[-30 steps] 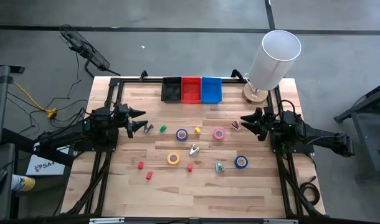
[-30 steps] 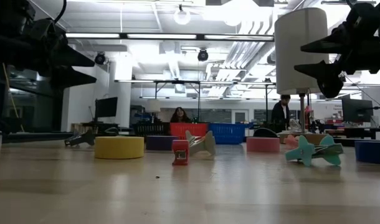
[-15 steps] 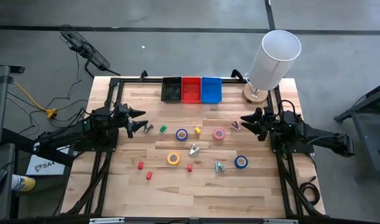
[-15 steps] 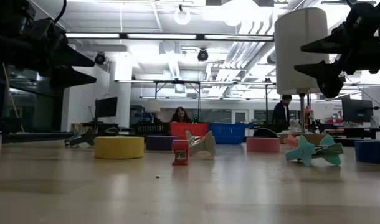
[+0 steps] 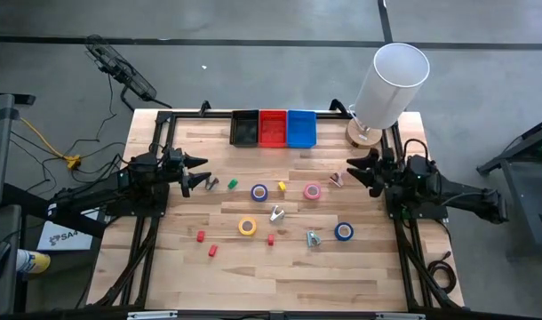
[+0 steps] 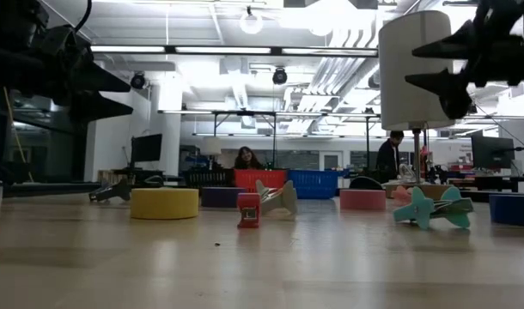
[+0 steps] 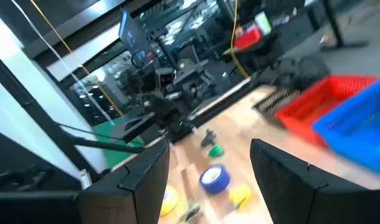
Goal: Pick and place Stapler, Stapler remover, tape
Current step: Put the pink staple remover into the blue bin
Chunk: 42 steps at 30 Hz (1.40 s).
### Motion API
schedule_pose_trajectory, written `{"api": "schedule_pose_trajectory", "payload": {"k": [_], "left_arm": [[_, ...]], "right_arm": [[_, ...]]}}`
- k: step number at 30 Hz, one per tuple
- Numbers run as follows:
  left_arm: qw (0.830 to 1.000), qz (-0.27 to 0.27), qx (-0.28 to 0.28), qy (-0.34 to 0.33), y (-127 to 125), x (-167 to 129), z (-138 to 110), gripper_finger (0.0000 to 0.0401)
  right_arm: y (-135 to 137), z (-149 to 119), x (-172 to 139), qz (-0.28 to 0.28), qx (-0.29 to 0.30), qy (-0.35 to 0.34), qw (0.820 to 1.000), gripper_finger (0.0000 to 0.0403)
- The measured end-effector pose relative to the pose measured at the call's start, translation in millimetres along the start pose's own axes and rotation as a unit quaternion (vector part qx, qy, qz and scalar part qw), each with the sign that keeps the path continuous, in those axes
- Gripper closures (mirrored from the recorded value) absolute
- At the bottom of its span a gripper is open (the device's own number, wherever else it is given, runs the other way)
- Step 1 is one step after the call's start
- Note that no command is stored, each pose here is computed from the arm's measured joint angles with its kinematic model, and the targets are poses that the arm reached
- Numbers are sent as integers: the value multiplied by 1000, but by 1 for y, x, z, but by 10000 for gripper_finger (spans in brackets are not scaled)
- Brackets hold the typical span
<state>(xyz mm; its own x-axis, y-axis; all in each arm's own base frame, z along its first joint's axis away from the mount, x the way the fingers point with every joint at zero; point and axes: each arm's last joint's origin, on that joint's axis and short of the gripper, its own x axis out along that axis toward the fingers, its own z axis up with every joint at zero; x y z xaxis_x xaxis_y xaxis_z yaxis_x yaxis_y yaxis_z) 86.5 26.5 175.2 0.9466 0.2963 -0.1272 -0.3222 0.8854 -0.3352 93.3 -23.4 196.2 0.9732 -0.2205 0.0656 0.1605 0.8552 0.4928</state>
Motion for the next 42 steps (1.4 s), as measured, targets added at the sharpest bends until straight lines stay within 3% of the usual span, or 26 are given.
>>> {"api": "schedule_pose_trajectory", "payload": {"k": [17, 22, 27, 34, 42], "left_arm": [[1000, 0, 0, 0, 0, 0, 0, 109], [1000, 0, 0, 0, 0, 0, 0, 109], [1000, 0, 0, 0, 0, 0, 0, 109], [1000, 0, 0, 0, 0, 0, 0, 109], [1000, 0, 0, 0, 0, 0, 0, 109]], "right_arm": [[47, 83, 31, -20, 2, 45, 999, 187], [55, 95, 46, 6, 5, 83, 997, 187], [58, 99, 59, -13, 10, 136, 991, 187], [54, 100, 66, -142, 11, 222, 965, 187], [44, 92, 71, -305, 37, 301, 903, 187]]}}
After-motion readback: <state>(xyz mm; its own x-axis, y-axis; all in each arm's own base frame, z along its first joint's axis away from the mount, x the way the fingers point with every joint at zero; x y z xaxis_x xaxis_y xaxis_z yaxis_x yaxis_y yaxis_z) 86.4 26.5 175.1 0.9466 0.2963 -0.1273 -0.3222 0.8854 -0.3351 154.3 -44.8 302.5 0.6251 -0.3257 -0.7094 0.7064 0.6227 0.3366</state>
